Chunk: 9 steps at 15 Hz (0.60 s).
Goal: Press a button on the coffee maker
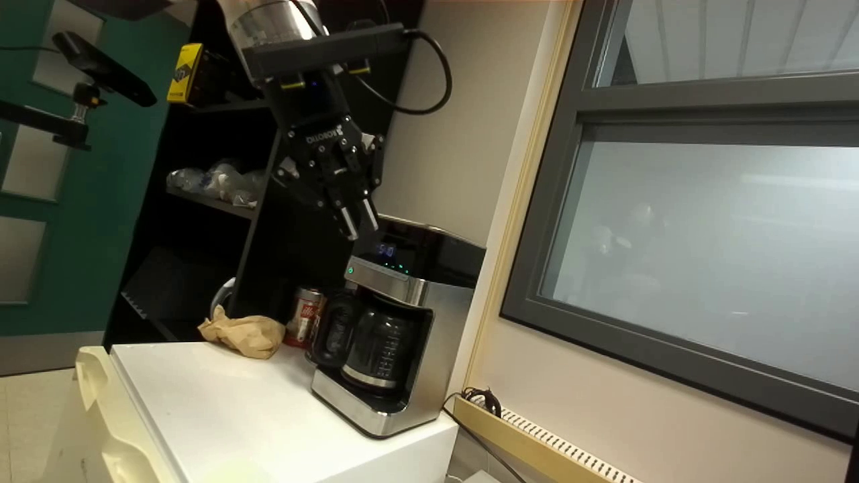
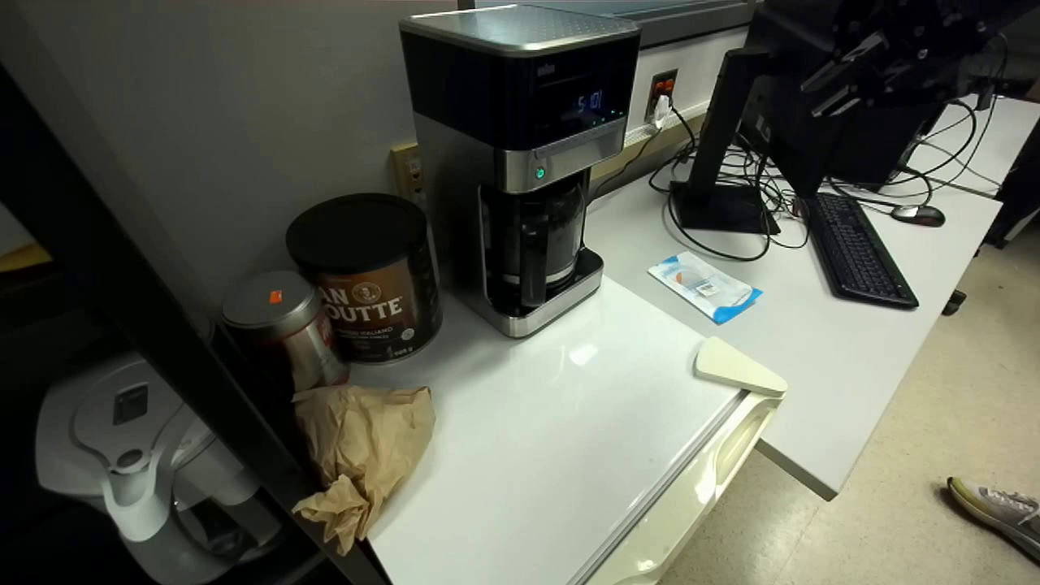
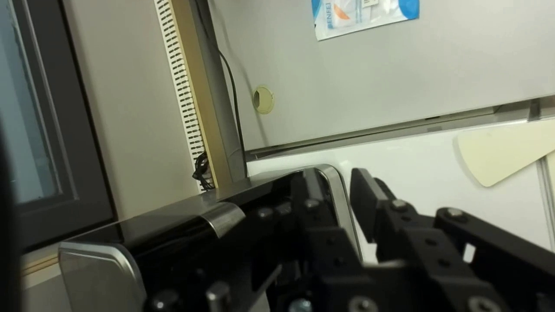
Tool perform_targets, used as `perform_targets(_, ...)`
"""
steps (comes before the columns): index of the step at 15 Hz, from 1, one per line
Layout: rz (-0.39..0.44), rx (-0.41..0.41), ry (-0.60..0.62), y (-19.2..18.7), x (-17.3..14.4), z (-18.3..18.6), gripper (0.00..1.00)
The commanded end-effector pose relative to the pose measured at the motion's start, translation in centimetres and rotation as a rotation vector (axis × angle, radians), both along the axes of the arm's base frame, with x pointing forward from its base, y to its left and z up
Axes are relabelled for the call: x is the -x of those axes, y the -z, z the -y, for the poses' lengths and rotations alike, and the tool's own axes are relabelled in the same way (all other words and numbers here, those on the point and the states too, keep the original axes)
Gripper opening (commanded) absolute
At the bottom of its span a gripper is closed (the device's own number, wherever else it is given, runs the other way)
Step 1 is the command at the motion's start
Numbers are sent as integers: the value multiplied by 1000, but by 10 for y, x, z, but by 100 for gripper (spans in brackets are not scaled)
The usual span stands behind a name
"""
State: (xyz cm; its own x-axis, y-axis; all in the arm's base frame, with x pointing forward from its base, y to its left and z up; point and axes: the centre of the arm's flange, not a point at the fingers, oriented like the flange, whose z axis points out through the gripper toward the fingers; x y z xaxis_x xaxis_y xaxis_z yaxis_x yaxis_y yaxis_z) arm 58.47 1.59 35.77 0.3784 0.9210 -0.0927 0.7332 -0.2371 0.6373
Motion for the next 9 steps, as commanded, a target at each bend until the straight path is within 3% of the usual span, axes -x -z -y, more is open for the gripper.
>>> perform_targets(1, 57, -6, -43, 13, -21, 1, 2)
perform_targets(9, 89, -24, -60, 38, -47, -2, 1)
